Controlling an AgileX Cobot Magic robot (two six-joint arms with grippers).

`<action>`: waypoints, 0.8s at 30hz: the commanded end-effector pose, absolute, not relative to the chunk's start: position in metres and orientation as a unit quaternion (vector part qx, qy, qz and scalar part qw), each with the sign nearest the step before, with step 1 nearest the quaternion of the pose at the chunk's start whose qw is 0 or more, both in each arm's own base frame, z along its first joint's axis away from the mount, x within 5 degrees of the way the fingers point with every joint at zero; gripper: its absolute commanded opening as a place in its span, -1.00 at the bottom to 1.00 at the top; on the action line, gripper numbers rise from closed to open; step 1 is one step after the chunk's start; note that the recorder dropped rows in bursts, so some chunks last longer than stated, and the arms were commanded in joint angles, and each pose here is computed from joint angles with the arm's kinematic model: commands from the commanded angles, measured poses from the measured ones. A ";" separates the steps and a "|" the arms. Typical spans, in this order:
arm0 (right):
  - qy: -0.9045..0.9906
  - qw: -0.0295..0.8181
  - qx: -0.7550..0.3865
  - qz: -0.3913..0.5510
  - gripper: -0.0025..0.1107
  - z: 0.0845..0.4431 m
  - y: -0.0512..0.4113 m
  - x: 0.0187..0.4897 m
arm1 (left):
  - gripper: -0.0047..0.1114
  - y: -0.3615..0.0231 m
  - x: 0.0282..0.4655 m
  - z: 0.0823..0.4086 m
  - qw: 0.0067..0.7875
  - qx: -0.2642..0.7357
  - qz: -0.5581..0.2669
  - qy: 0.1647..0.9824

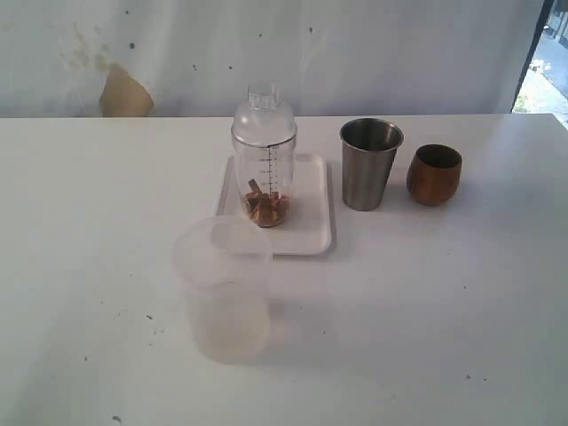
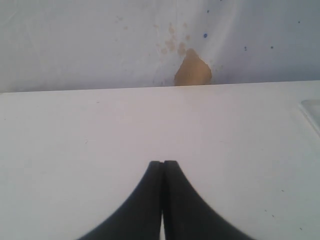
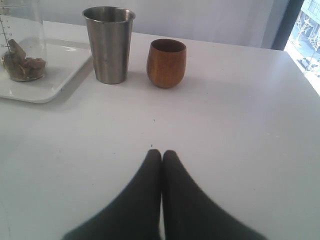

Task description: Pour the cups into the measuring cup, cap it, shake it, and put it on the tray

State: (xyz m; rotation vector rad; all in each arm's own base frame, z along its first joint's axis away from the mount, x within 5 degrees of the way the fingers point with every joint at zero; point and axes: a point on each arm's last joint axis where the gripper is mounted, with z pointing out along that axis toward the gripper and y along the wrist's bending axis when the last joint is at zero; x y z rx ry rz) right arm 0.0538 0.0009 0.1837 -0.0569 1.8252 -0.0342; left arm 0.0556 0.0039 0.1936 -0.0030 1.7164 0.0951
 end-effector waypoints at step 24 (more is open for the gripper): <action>0.789 0.614 -0.022 -0.014 -0.96 0.183 0.001 0.054 | -0.92 0.003 0.055 0.192 0.653 -0.008 0.033 0.757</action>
